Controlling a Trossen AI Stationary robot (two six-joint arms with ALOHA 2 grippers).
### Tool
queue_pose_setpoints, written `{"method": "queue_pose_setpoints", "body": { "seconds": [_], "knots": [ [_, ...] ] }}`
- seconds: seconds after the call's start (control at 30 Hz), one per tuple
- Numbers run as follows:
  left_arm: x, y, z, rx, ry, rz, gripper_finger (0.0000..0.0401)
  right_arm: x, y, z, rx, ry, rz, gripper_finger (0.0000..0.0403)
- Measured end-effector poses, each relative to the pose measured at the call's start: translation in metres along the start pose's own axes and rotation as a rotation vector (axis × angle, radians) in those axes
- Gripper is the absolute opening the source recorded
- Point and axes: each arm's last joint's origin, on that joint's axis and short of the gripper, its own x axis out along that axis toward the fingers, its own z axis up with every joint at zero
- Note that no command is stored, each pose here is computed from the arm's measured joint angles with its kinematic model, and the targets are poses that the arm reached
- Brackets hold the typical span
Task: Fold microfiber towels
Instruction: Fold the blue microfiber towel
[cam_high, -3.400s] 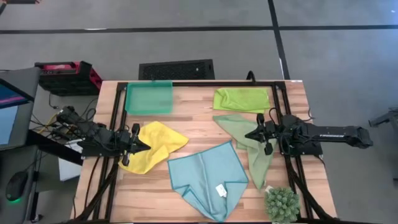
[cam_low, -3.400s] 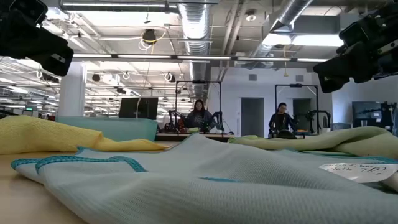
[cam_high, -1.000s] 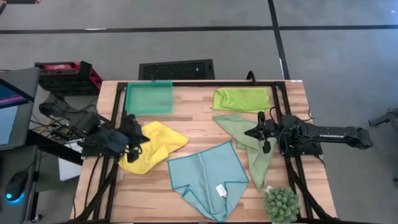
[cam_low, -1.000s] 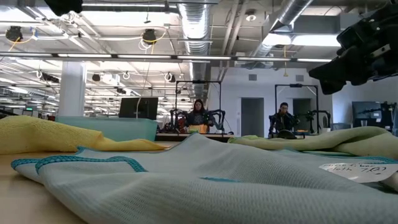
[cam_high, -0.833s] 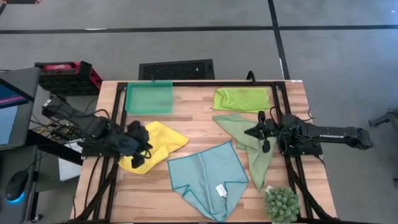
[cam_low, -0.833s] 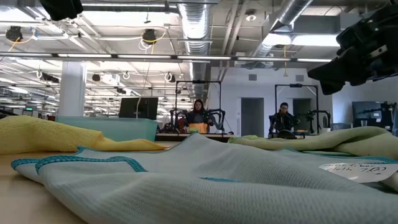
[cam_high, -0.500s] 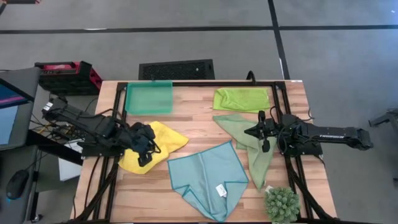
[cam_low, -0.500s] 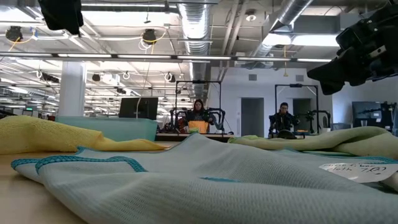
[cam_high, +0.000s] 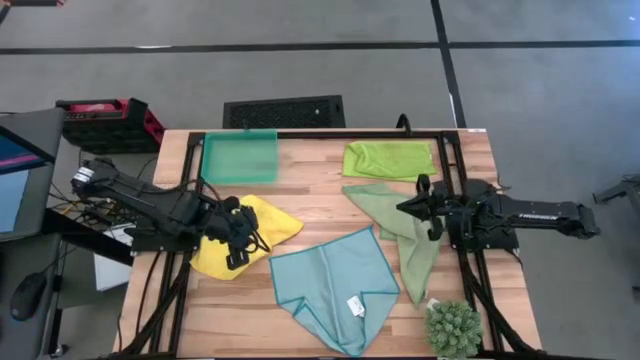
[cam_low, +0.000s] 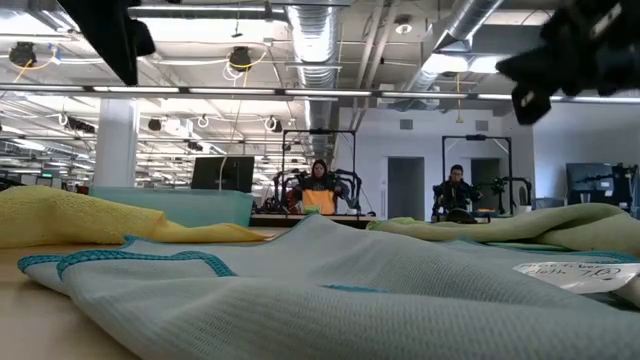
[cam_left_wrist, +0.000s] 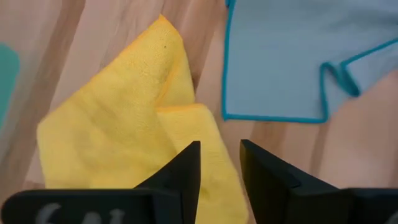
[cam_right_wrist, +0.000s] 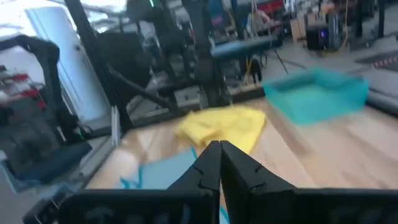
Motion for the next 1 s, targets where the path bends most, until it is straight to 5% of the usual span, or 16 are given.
{"method": "queue_pose_setpoints", "body": {
  "seconds": [0.3,0.6,1.0],
  "knots": [
    [0.056,-0.013,0.012,0.103,0.186,0.039,0.0076,0.009,0.016,0.044,0.01,0.102,0.036,0.001],
    [0.087,-0.018,0.014,0.093,0.343,-0.042,0.0056,0.023,0.024,0.08,0.035,0.287,0.002,0.0012],
    [0.095,-0.027,0.026,0.15,0.193,-0.095,0.0111,0.034,0.04,0.103,0.024,0.35,0.042,0.0012]
  ]
}}
